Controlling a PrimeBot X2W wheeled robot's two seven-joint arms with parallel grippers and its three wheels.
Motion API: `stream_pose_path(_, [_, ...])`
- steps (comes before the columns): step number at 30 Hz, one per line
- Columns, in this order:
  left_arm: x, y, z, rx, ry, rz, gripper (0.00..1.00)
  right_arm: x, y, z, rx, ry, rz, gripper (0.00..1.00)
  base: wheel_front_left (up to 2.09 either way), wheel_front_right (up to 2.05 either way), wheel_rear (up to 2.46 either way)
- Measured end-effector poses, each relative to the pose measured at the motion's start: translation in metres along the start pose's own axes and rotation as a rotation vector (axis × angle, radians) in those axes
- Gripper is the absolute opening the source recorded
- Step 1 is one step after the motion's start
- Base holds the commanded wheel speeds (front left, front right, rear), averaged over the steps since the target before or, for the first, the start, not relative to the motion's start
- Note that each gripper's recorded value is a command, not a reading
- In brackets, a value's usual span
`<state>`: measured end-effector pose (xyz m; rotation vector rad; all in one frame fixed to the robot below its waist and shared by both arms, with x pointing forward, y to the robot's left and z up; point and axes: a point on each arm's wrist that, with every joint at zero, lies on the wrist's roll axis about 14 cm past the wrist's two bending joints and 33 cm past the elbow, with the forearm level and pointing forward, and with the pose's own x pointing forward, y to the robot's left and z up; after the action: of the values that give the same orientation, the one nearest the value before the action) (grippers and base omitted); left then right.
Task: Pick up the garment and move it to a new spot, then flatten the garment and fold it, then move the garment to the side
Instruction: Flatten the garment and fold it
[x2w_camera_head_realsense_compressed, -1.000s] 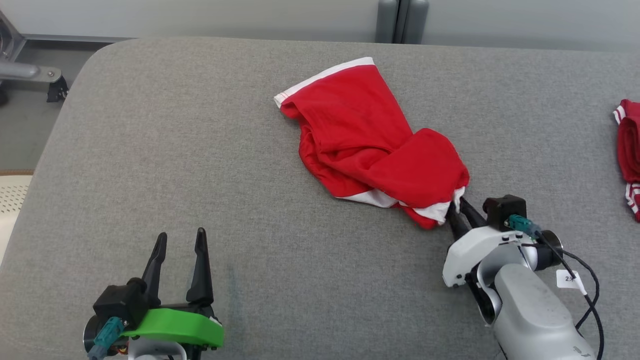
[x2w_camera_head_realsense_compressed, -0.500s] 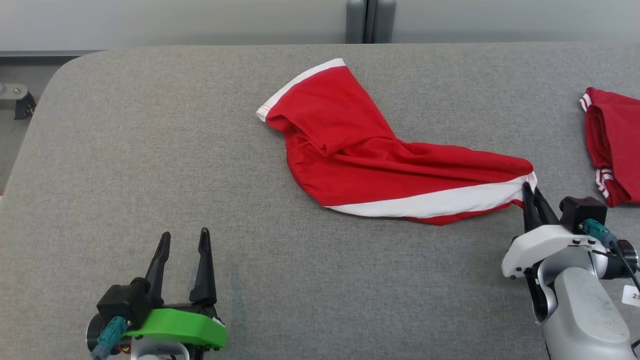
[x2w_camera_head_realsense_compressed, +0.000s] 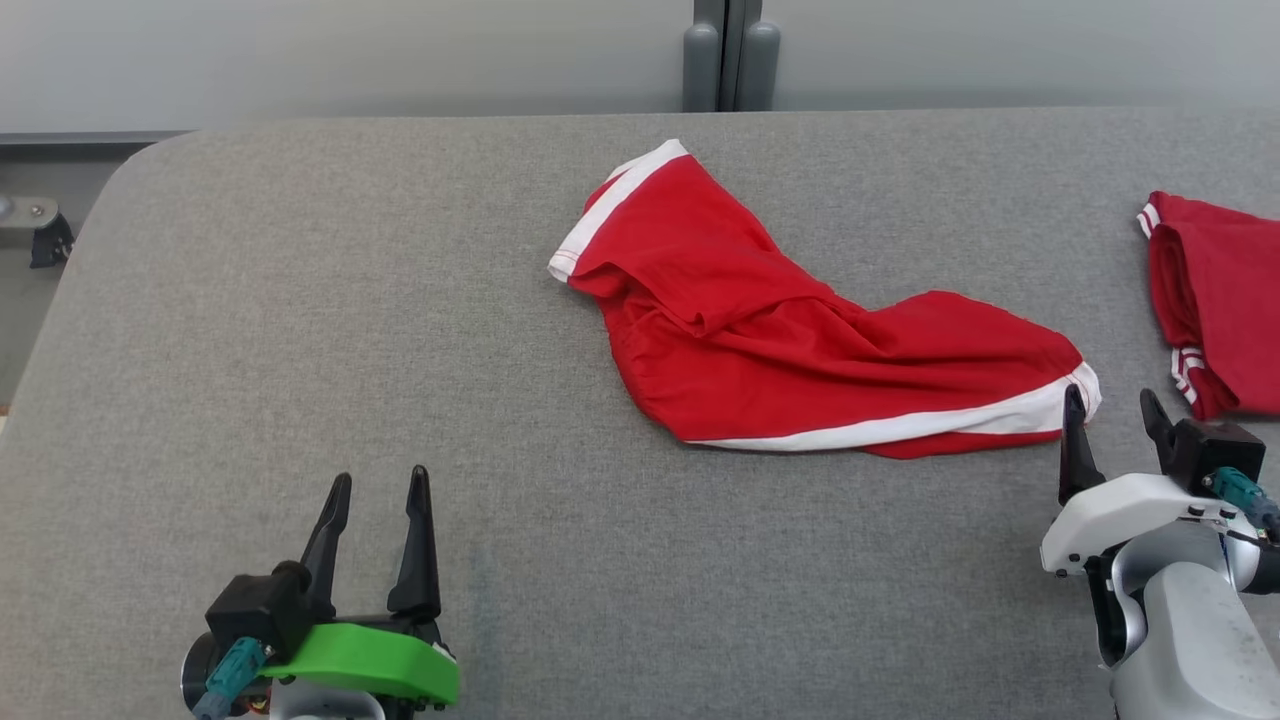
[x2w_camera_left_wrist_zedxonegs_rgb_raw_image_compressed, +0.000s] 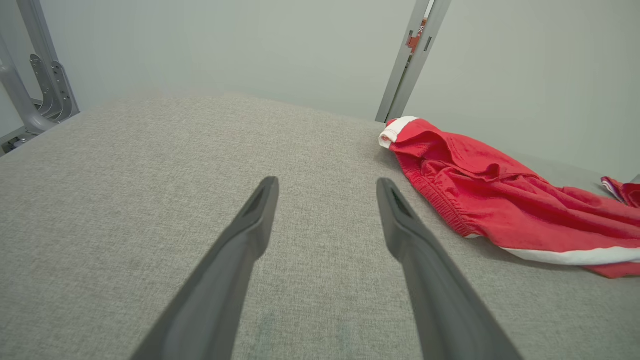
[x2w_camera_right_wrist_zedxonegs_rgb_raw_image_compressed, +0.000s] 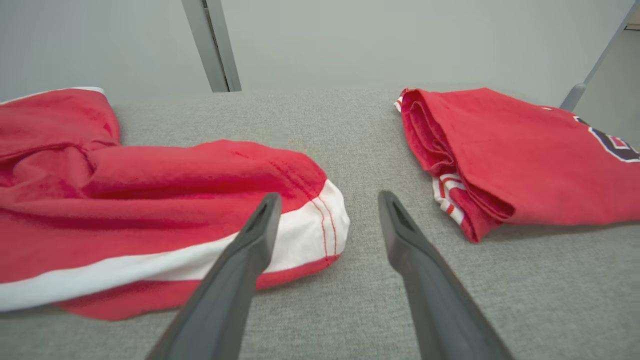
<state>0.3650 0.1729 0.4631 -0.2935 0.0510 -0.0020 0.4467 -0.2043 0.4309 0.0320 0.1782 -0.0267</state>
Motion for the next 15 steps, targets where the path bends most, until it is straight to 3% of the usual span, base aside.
stream_pose_path(9, [0.002, -0.016, 0.0, 0.005, 0.0, -0.055, 1.0, -0.025, 0.002, 0.045, -0.004, -0.165, 0.015, 1.0, 0.0, 0.0, 0.0])
stream_pose_path(15, [0.014, -0.051, -0.028, 0.032, 0.095, -0.181, 1.0, -0.043, 0.008, 0.061, 0.053, -0.235, 0.041, 1.0, 0.0, 0.0, 0.0])
